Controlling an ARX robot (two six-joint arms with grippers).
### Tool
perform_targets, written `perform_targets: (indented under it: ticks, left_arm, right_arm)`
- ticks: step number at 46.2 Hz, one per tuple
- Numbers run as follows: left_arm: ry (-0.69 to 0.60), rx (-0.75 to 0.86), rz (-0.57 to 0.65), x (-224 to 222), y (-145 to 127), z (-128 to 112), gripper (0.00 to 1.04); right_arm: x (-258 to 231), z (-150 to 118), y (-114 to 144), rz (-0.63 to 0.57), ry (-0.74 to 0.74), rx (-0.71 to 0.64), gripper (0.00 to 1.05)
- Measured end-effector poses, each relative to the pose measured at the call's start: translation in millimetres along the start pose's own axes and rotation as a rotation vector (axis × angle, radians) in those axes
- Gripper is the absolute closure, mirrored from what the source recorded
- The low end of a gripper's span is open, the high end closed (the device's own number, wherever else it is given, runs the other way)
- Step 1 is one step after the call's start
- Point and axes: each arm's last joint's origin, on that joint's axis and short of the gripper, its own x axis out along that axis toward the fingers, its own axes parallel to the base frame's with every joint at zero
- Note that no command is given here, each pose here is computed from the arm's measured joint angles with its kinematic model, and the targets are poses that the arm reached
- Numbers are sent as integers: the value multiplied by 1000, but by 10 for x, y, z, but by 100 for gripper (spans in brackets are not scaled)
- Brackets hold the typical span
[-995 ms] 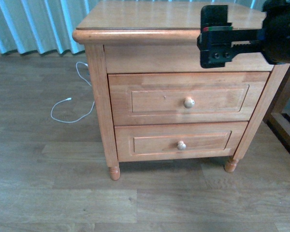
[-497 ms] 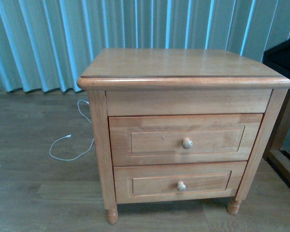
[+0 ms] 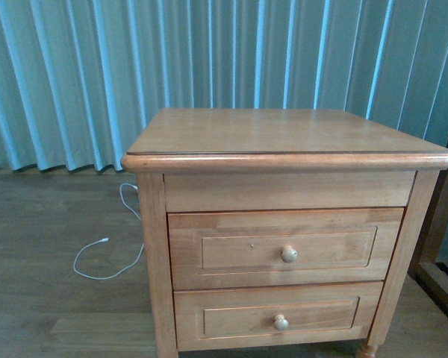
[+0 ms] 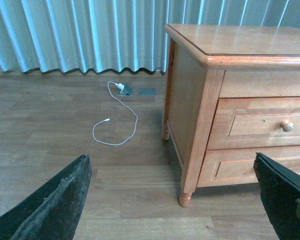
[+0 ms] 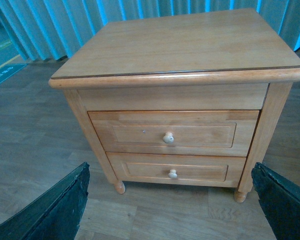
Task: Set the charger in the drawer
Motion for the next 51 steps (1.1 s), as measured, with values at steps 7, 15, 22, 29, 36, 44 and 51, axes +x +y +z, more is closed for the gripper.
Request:
perform_targets:
  ticks: [7,15,22,29,36,44,51]
  left_arm:
    - [0,0,0,0,0,0,6]
    - [0,0,0,0,0,0,6]
    - [0,0,0,0,0,0,6]
    - [0,0,0,0,0,0,6]
    - [0,0,0,0,0,0,6]
    - [0,0,1,0,0,0,6]
    - [0,0,0,0,0,0,6]
  right_arm:
    - [-1,-18,-4,-78,-60,-24,14]
    - [-120,-289,-173,-268,-180,-85,49]
    - [-182,-469,-254,-262,-171,-99,76]
    - [-258,-624,-328,-269,-177,-103,103]
    - [-328,-730,-438,-273,-175,-102,103]
    - [-364,-795,-439,-272,-179,-103,103]
    - [-390,-853,-437,-272,-178,-103,103]
